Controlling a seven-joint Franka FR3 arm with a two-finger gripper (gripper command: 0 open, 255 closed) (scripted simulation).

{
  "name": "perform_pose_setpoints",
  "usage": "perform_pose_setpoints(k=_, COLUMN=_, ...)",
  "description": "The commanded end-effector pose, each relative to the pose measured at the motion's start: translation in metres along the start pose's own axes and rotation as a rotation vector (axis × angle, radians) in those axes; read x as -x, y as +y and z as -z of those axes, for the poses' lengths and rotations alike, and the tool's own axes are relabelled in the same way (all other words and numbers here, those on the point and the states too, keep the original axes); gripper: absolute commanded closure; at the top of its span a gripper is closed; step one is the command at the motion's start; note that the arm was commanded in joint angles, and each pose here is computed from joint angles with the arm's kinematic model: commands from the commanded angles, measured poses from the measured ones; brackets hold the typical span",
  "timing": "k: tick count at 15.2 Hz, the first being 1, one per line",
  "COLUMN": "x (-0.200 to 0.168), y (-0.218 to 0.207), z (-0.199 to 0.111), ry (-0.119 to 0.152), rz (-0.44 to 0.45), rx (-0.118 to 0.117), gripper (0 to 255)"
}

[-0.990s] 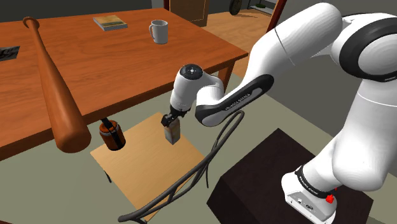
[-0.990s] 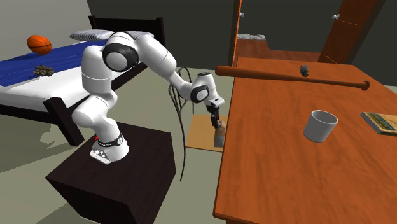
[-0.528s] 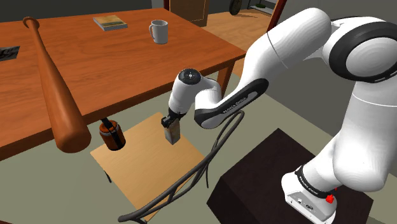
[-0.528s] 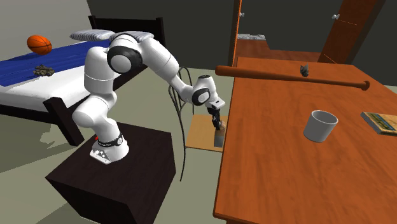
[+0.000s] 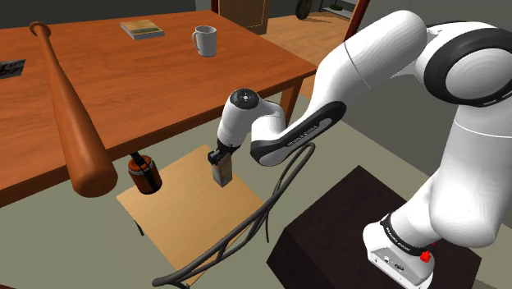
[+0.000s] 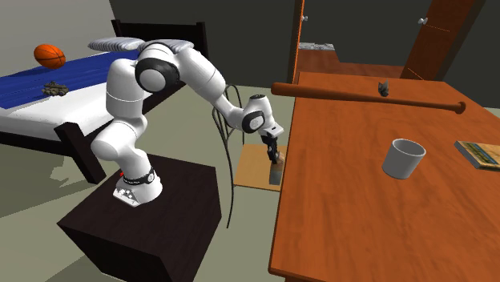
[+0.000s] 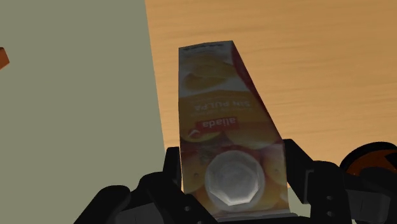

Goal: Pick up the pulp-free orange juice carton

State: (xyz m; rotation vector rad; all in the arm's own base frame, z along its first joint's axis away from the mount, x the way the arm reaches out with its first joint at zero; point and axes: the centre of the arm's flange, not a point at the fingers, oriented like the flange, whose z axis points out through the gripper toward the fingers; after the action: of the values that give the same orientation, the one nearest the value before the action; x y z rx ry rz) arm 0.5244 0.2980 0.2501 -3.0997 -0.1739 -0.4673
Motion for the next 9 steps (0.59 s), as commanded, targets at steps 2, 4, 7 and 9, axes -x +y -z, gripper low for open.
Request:
perform_pose_setpoints(k=2, x=0.006, y=0.003, z=-0.006, ry=-0.018, rz=0.003, rx=0.007, gripper=255)
perform_pose_setpoints(k=4, x=0.003, y=0.003, z=0.004, ry=-0.018, rz=0.003, rx=0.007, gripper=255)
perform_pose_setpoints(k=7, x=-0.002, y=0.003, z=0.019, ry=-0.018, rz=0.003, rx=0.007, gripper=255)
perform_pose_setpoints(k=9, x=-0.005, y=0.004, z=0.029, ry=-0.018, rz=0.003, rx=0.007, gripper=255)
